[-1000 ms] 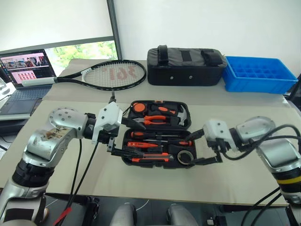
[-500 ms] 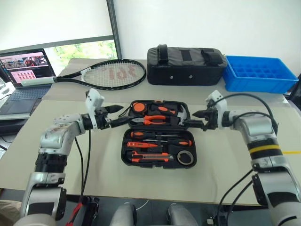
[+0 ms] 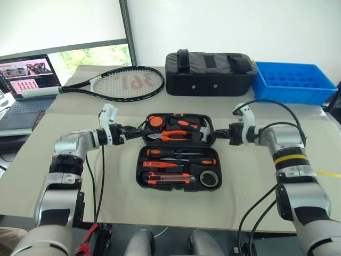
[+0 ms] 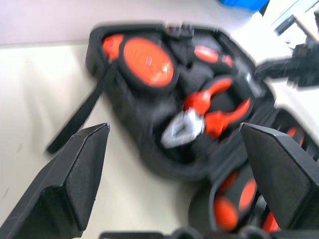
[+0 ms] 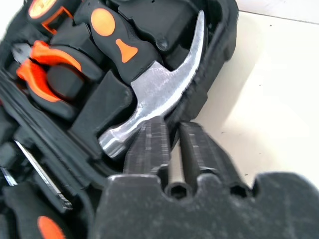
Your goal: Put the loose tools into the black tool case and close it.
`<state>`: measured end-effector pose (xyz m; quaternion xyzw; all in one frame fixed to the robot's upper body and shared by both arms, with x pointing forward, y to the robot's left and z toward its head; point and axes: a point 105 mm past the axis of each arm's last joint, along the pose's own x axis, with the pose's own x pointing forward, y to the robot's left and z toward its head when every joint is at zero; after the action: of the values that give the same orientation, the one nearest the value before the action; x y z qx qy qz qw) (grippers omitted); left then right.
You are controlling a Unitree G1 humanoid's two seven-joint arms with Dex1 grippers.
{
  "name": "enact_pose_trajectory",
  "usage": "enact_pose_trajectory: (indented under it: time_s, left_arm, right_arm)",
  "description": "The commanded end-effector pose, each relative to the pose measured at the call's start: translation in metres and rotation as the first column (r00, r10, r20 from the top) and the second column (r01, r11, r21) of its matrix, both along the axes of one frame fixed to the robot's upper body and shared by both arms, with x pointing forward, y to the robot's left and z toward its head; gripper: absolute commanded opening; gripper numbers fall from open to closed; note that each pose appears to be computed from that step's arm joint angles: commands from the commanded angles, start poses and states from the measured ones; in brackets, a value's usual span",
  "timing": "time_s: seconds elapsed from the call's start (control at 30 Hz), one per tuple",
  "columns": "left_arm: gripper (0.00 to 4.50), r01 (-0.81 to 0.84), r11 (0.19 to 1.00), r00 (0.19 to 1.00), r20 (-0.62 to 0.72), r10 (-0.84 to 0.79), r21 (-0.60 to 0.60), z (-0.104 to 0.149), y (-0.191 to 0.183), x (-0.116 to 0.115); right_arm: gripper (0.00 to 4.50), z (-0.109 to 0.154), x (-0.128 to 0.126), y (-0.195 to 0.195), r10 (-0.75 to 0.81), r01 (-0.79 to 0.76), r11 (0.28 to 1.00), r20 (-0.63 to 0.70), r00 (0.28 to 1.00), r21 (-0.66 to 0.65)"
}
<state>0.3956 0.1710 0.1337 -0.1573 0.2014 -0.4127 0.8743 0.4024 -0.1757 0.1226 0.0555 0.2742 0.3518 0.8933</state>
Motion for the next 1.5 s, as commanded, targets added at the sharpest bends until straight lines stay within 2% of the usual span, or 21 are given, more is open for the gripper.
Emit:
enact_pose_trajectory:
  time_s: [0.03,0.17,0.2,0.23,0.47,0.57,0.63,0.73,0.83,0.97,1.13,1.27,1.37,1.5]
  left_arm:
    - [4.50,-0.004,0.999,1.000,0.010,0.005,-0.048,0.009,0.000,0.005]
    - [4.50,-0.011,0.999,1.000,-0.014,0.010,-0.032,0.001,-0.001,0.008]
    - [3.98,-0.010,1.000,1.000,-0.020,0.009,-0.028,-0.001,-0.003,0.009]
    - [3.80,-0.009,1.000,1.000,-0.024,0.008,-0.027,-0.002,-0.004,0.009]
    - [1.00,0.015,0.998,0.999,-0.037,-0.017,-0.062,-0.001,-0.006,0.007]
    - [0.04,0.020,0.997,0.999,-0.039,-0.023,-0.068,-0.002,-0.005,0.005]
    - [0.04,0.021,0.998,0.999,-0.041,-0.024,-0.062,-0.003,-0.005,0.005]
    - [0.04,-0.005,0.999,1.000,-0.006,0.005,-0.032,0.000,-0.005,0.009]
    - [0.04,-0.020,1.000,0.995,0.094,0.020,-0.002,0.013,-0.004,0.015]
    - [0.04,-0.054,0.998,0.962,0.271,0.040,0.042,0.038,-0.005,0.024]
    - [0.04,-0.080,0.976,0.814,0.578,-0.052,0.201,0.060,-0.011,0.017]
    - [0.04,-0.083,0.953,0.733,0.666,-0.139,0.290,0.053,-0.011,0.006]
    - [0.04,-0.098,0.919,0.672,0.707,-0.221,0.381,0.040,-0.010,-0.003]
    - [0.04,-0.123,0.844,0.554,0.741,-0.379,0.523,0.020,-0.011,-0.017]
  right_arm:
    - [0.04,0.023,0.004,0.007,0.027,-0.030,0.999,0.066,0.997,0.040]
    - [0.04,0.023,0.003,0.006,0.023,-0.026,0.999,0.068,0.997,0.043]
    - [0.00,0.023,0.003,0.006,0.020,-0.023,0.999,0.070,0.997,0.045]
    - [0.00,0.024,0.004,0.006,0.018,-0.021,0.999,0.072,0.997,0.048]
    - [0.00,0.024,0.004,0.000,-0.017,0.013,0.998,0.080,0.997,0.055]
    - [0.00,0.024,0.004,-0.001,-0.025,0.021,0.998,0.084,0.996,0.055]
    - [0.00,0.025,0.005,-0.001,-0.031,0.025,0.998,0.093,0.995,0.062]
    - [0.00,0.039,0.011,0.000,-0.046,0.027,0.994,0.178,0.983,0.106]
    - [0.00,0.052,0.013,0.001,-0.052,0.016,0.991,0.264,0.963,0.135]
    - [0.00,0.062,0.013,-0.002,-0.042,-0.009,0.990,0.355,0.934,0.140]
    - [0.00,0.066,0.004,-0.003,0.011,-0.067,0.994,0.512,0.859,0.091]
    - [0.00,0.063,-0.006,0.000,0.066,-0.118,0.992,0.607,0.792,0.047]
    - [0.00,0.061,-0.017,0.001,0.112,-0.156,0.988,0.703,0.702,-0.001]
    - [0.00,0.046,-0.028,-0.001,0.208,-0.172,0.977,0.749,0.629,-0.127]
